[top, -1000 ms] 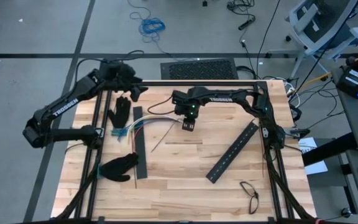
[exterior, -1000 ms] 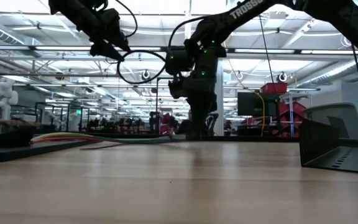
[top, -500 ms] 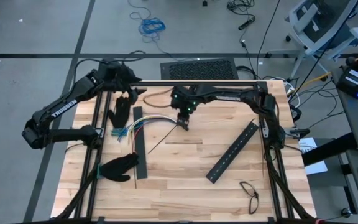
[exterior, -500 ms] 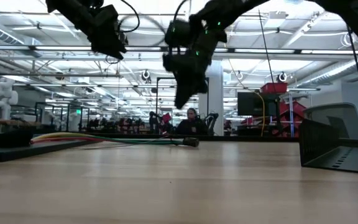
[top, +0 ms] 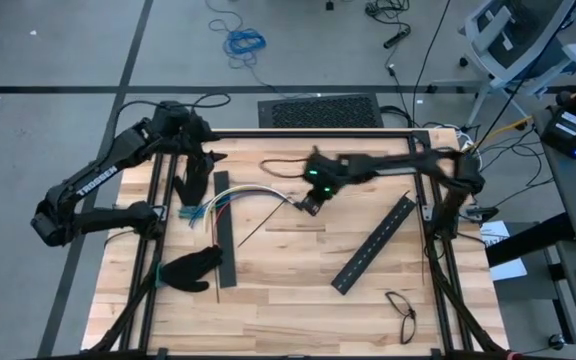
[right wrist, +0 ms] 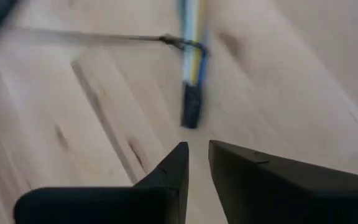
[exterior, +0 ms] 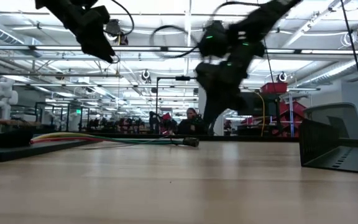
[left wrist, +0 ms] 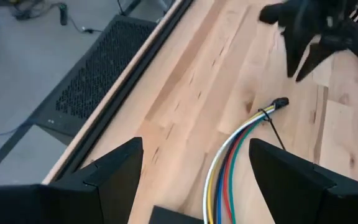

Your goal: Ziptie cables

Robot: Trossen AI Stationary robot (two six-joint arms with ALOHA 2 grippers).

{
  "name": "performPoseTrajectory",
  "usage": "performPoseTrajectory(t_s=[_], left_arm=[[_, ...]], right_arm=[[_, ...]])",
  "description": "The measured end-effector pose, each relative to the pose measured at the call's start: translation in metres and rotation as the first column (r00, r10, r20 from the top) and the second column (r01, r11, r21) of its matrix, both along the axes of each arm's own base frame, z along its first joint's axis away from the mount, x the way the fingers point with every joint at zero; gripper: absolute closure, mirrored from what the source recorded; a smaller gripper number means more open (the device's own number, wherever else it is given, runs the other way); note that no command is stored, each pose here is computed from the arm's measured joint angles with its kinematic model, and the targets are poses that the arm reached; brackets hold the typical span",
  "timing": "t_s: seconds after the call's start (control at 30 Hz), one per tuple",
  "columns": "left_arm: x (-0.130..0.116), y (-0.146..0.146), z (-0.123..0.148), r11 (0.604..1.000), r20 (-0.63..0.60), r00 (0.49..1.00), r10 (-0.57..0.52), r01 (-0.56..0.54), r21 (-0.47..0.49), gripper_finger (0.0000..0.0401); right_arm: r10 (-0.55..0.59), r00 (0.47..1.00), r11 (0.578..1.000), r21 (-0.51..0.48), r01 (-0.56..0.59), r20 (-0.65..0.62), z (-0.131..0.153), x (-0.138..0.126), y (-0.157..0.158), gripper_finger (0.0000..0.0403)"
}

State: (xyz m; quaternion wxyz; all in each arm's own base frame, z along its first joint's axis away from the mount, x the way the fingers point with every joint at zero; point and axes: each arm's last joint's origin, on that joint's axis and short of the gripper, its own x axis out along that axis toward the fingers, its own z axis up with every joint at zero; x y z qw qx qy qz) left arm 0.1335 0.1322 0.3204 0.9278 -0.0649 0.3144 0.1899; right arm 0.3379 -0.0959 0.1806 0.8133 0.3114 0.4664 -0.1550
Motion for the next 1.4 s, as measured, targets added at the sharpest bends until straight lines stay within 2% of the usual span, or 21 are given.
performPoseTrajectory(t_s=[0.07,0.13,0.2,0.3,0.4,0.5,0.6,0.77,0.87,1.4], left_arm=[[-0.007,-0.003,-0.001,0.998,0.049,0.998,0.04,-0.042,0.038,0.0111],[-0.011,-0.006,-0.003,0.995,0.097,0.992,0.084,-0.09,0.052,0.0111],[-0.013,-0.007,-0.005,0.99,0.138,0.984,0.112,-0.121,0.065,0.0111],[-0.013,-0.007,-0.01,0.982,0.14,0.976,0.166,-0.176,0.061,0.0111],[-0.011,-0.006,-0.016,0.98,0.135,0.972,0.194,-0.198,0.013,0.0111],[-0.011,-0.007,-0.019,0.978,0.135,0.969,0.209,-0.209,-0.014,0.0111],[-0.012,-0.008,-0.019,0.978,0.132,0.969,0.211,-0.21,-0.018,0.0111],[-0.013,-0.008,-0.018,0.975,0.13,0.966,0.223,-0.224,-0.006,0.0111],[-0.013,-0.008,-0.018,0.973,0.128,0.965,0.23,-0.232,-0.002,0.0111],[-0.013,-0.007,-0.018,0.968,0.126,0.96,0.249,-0.252,0.014,0.0111]], right_arm=[[-0.108,0.984,0.994,0.035,0.104,0.145,0.002,-0.015,0.003,0.0345],[-0.127,0.959,0.992,0.012,0.129,0.255,0.011,-0.02,0.004,0.0344],[-0.128,0.965,0.991,-0.016,0.136,0.231,0.007,-0.021,0.004,0.034],[-0.107,0.987,0.987,-0.108,0.12,0.12,-0.018,-0.013,0.0,0.0332],[-0.086,0.983,0.979,-0.172,0.113,0.16,-0.017,0.008,-0.009,0.0321],[-0.004,0.991,0.981,-0.191,0.029,0.131,-0.023,0.02,-0.011,0.0307],[0.089,0.987,0.972,-0.227,-0.057,0.131,-0.016,0.032,-0.011,0.0293],[0.216,0.976,0.944,-0.259,-0.205,0.013,-0.03,0.034,-0.005,0.0282],[0.219,0.975,0.941,-0.276,-0.198,0.047,-0.023,0.038,-0.004,0.0285],[0.243,0.967,0.922,-0.329,-0.206,0.075,-0.023,0.047,-0.011,0.0298]])
